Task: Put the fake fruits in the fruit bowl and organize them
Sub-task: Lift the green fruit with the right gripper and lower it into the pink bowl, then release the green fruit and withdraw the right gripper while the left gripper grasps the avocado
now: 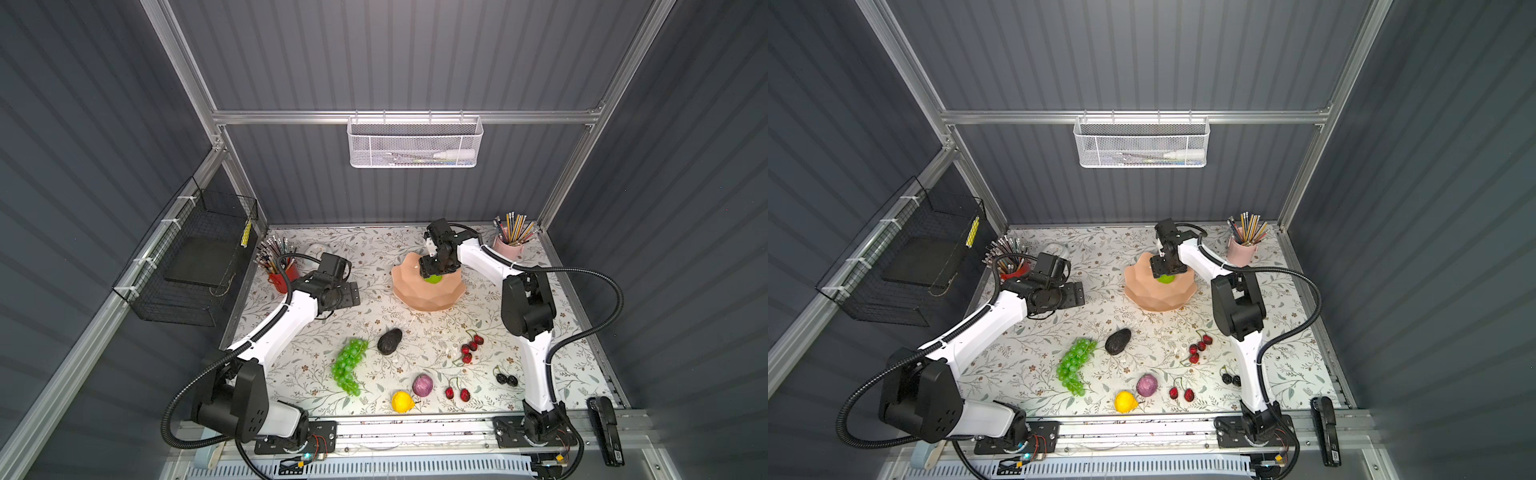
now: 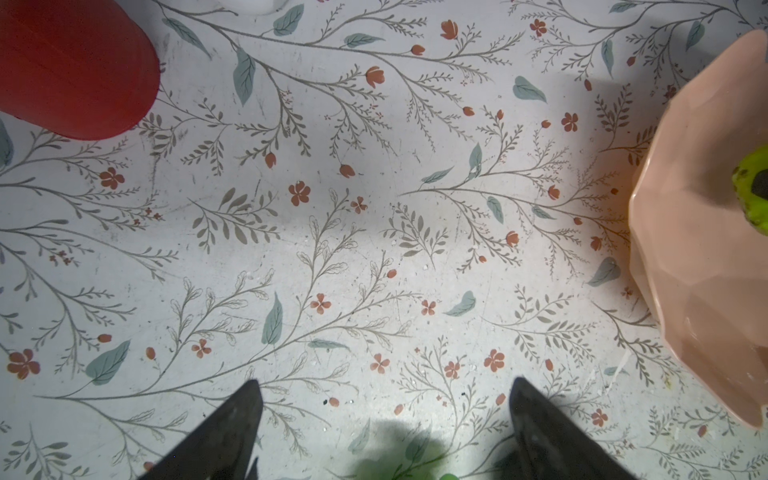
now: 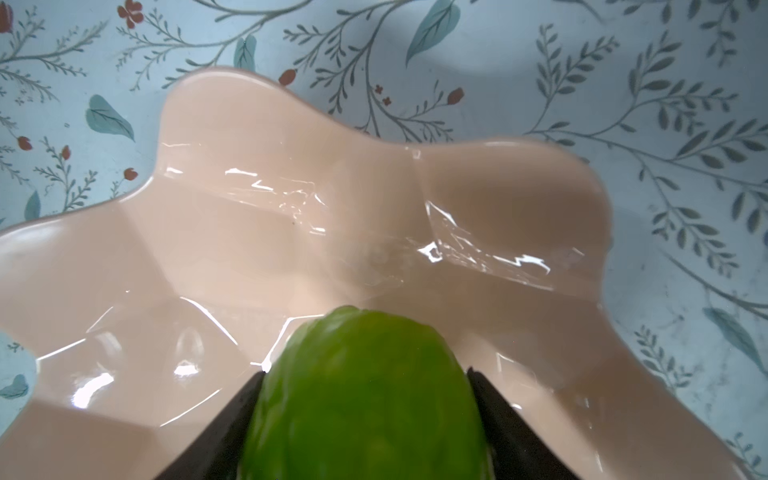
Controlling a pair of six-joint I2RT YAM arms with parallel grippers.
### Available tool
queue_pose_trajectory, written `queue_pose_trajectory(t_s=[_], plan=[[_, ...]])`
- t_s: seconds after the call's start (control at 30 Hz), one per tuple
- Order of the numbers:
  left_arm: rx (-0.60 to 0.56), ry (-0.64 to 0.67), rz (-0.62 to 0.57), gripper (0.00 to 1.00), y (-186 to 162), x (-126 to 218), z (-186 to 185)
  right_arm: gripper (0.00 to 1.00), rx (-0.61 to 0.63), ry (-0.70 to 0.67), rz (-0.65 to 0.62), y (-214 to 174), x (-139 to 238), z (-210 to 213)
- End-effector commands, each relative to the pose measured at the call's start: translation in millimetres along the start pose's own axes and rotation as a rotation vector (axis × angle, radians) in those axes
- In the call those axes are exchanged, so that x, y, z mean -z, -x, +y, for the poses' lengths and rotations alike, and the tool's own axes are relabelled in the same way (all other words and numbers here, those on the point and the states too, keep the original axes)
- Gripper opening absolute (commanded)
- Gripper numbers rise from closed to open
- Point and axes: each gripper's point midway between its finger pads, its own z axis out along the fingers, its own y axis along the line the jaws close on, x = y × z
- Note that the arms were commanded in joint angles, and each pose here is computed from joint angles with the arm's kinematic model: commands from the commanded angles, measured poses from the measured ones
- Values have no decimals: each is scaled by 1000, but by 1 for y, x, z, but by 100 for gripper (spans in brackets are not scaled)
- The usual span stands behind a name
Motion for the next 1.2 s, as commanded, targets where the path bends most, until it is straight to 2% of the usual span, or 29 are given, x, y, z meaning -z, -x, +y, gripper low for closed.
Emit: queue_pose_trajectory(t_s=[0.0, 0.37, 0.4, 0.6, 0.73, 0.87, 1.17], plan=[[13, -6, -11, 93, 8, 7, -3, 56, 9, 18, 49, -7, -2, 2], [11, -13, -12, 95, 11, 5, -6, 62, 21, -6, 73, -14, -15, -2], [10, -16, -12, 100, 12, 5, -7, 64, 20, -7, 74, -15, -16, -3], [-36, -27, 9, 100, 13, 7, -11, 75, 28, -1, 62, -12, -18, -1], [-88, -14, 26, 100, 13, 11, -9, 87, 47, -17, 40, -7, -8, -3], [-115, -45, 59, 100, 10, 11, -16, 93, 68, -23, 12, -1, 5, -3], [-102, -134, 163, 97, -6, 1, -33, 93, 89, -43, -88, 10, 64, 4]])
